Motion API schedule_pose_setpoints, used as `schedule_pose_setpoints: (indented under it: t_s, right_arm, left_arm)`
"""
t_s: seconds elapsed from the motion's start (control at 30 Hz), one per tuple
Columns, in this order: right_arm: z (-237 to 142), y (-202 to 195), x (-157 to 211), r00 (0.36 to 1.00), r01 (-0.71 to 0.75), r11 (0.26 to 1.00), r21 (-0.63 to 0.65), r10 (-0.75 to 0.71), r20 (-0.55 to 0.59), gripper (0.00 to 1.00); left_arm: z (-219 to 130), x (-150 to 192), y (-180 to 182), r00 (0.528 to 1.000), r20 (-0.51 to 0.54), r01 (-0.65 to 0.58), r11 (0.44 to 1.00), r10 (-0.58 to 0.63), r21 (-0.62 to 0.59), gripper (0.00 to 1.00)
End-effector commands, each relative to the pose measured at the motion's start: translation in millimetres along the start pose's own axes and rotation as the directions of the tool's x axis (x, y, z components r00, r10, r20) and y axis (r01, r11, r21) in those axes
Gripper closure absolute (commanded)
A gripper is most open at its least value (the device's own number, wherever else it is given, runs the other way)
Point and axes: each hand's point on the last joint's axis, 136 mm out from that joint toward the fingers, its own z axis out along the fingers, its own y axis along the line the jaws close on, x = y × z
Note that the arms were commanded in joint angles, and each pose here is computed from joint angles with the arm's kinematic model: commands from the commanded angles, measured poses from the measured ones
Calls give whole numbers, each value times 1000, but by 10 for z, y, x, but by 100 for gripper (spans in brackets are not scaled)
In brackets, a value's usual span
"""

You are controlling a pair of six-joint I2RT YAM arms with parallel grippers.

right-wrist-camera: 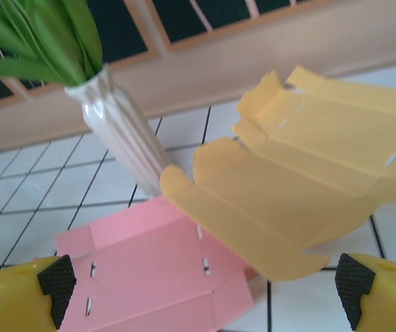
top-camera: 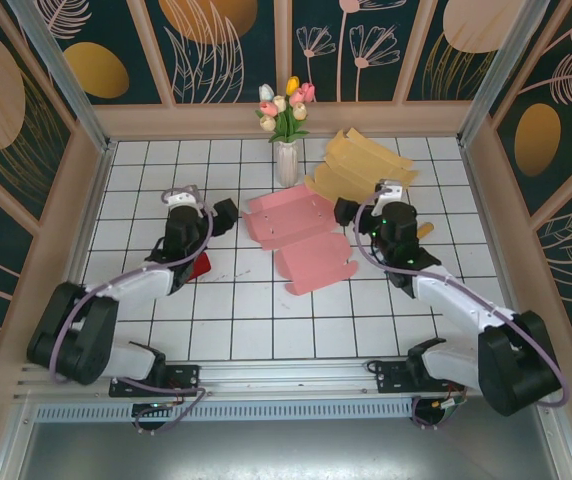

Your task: Fold the paper box

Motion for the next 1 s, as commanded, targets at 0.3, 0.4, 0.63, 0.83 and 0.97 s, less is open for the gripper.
schedule_pose_setpoints:
  t_s: [0.3,0.4,0.63,0.83,0.97]
  right_arm:
    - [274,92,463,987,40,999,20,-37,-157,1]
    - [276,119,449,987,57,998,21,-54,-154,1]
    - [284,141,490,983,90,996,27,-84,-163,1]
    - [262,251,506,976,137,991,-3,-136,-170,2]
    - [215,638,387,967,172,972,-158,-197,-160,1]
  left_arm:
    - [544,721,84,981,-193,19,995,-37,-96,26]
    - [573,776,32,979,-199,20,997,-35,-78,30]
    - [702,948,61,973,-230,6,995,-30,-104,47]
    - [651,772,-61,987,-154,32,998,-39,-48,100]
    - [357,498,-164,998,-57,-15,1000,15,11,100]
